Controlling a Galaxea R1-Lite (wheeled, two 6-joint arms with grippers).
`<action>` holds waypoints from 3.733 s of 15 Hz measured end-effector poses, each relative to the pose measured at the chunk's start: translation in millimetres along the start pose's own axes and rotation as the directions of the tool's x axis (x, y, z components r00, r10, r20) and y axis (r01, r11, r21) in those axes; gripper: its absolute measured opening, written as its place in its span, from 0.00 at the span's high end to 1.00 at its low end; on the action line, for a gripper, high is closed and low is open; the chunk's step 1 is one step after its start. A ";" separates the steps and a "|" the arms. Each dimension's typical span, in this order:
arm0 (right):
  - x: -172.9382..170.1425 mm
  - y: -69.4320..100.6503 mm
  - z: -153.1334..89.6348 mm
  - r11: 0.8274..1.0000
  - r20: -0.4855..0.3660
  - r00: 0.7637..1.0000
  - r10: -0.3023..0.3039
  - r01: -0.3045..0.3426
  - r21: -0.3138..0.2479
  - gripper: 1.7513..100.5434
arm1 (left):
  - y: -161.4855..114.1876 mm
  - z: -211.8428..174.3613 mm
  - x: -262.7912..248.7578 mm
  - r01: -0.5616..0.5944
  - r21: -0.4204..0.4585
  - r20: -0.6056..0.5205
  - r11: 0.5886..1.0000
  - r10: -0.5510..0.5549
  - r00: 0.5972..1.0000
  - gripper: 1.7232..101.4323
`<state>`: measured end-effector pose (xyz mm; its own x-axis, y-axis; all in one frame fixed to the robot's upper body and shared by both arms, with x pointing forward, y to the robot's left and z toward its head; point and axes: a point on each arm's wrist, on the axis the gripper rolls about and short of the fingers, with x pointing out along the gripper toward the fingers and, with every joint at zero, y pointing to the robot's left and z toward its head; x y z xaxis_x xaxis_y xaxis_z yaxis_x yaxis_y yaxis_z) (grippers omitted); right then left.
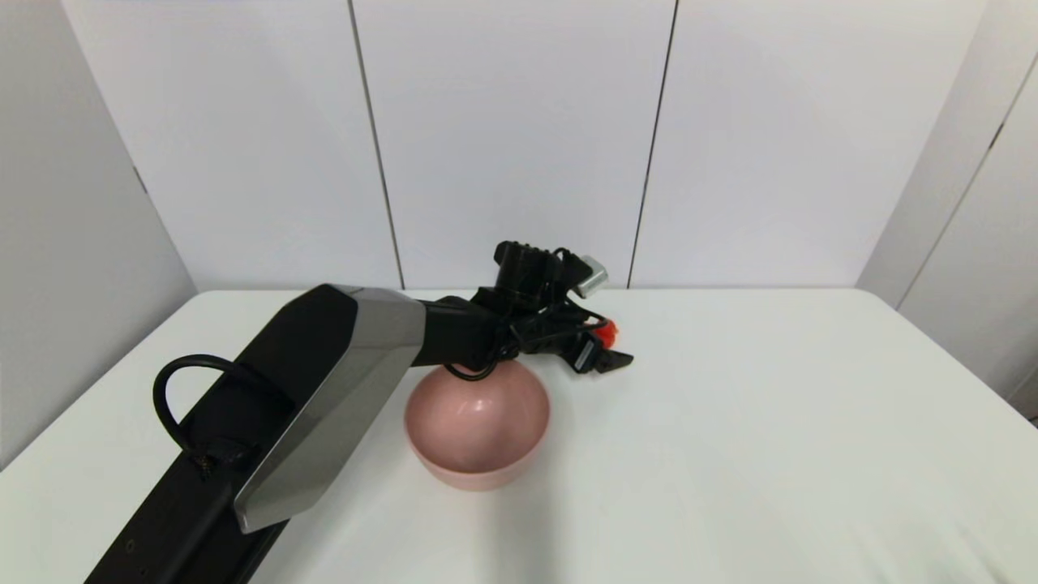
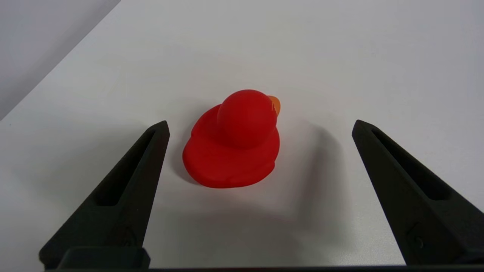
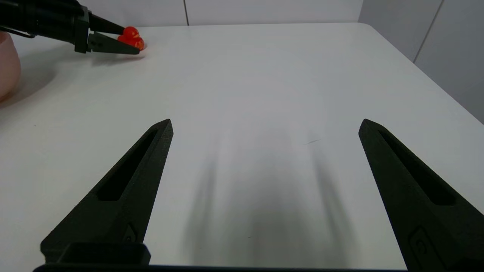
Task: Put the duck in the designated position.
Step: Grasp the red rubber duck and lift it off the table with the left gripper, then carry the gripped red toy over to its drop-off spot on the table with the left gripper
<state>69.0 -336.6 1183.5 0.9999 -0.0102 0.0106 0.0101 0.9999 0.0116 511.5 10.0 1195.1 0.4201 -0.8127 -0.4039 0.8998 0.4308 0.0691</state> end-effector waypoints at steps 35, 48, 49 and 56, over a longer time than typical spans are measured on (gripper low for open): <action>0.0 0.0 0.0 1.000 0.000 1.000 -0.001 0.001 0.000 0.03 | 7.5 13.5 -13.5 -0.028 0.018 0.029 0.999 0.028 0.999 0.83; 0.0 0.0 0.0 1.000 0.000 1.000 0.000 0.000 0.000 0.03 | 17.3 86.9 -105.3 -0.132 0.068 0.088 0.989 0.126 0.988 0.83; 0.0 0.0 0.0 1.000 0.000 1.000 0.000 0.000 0.000 0.03 | 15.3 92.1 -112.6 -0.133 0.068 0.089 0.989 0.127 0.988 0.83; 0.0 0.0 0.0 1.000 0.000 1.000 0.000 0.000 0.000 0.03 | -4.4 108.5 -161.3 -0.157 0.062 0.070 0.986 0.152 0.986 0.83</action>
<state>69.0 -336.6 1183.5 0.9999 -0.0104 0.0106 0.0103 0.9999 0.0120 452.6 96.5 1358.8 0.5594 -0.7632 -0.3233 0.8284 0.5276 0.1880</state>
